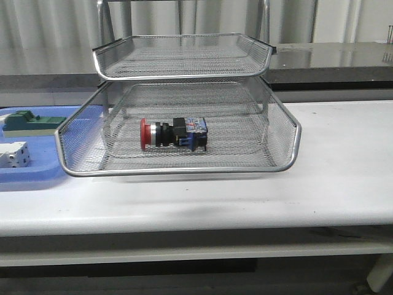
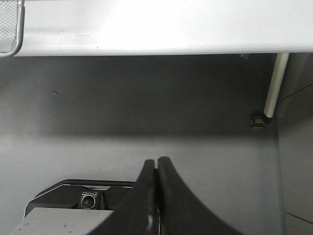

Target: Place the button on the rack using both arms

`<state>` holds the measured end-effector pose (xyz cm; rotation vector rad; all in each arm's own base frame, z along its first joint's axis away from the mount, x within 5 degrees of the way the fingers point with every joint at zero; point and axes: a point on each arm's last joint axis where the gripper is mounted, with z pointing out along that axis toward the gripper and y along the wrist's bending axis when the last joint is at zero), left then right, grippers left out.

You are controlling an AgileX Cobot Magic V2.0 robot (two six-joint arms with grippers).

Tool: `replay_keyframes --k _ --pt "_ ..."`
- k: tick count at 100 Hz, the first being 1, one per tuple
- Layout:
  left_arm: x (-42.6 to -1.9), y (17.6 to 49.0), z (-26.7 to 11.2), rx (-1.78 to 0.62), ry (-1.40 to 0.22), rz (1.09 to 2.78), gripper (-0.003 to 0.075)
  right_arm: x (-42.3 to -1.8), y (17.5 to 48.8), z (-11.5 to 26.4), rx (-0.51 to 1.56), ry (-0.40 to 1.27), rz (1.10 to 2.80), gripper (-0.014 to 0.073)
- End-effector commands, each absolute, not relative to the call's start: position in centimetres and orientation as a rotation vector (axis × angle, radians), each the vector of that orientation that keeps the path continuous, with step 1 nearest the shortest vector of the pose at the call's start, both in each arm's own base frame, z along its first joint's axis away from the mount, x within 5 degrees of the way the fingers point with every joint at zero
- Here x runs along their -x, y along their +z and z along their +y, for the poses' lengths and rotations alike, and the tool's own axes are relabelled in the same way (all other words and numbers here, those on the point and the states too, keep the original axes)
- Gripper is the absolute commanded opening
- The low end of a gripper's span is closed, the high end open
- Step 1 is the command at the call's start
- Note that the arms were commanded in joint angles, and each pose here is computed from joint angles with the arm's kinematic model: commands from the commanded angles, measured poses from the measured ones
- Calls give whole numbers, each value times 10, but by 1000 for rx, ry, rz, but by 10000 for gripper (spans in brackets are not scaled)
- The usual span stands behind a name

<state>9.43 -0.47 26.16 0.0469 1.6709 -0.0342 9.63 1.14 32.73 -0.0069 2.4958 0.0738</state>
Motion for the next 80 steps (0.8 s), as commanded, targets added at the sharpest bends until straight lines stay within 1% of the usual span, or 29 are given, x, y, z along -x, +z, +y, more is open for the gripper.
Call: replay_keyframes --k 1,15,19,26,33,37,38,45,47,49,51,58,80 --pt "-95 277 0 6 -5 1569 500 -99 340 11 11 66 2422 -68" --pt "-95 277 0 6 -5 1569 491 -99 340 11 11 66 2422 -68" --pt "-95 277 0 6 -5 1569 472 -99 340 11 11 66 2422 -68" --pt "-95 277 0 6 -5 1569 417 -99 340 11 11 66 2422 -68" --pt "-95 277 0 6 -5 1569 331 -99 340 11 11 66 2422 -68" --pt "-95 277 0 6 -5 1569 261 -99 340 11 11 66 2422 -68" --pt "-95 277 0 6 -5 1569 261 -99 340 11 11 66 2422 -68" --pt "-95 277 0 6 -5 1569 156 -99 340 11 11 66 2422 -68" --pt "-95 277 0 6 -5 1569 115 -99 340 11 11 66 2422 -68" --pt "-95 277 0 6 -5 1569 94 -99 340 11 11 66 2422 -68" --pt "-95 277 0 6 -5 1569 55 -99 340 11 11 66 2422 -68" --pt "-95 277 0 6 -5 1569 -20 -99 340 11 11 66 2422 -68" --pt "-95 277 0 6 -5 1569 -20 -99 340 11 11 66 2422 -68"
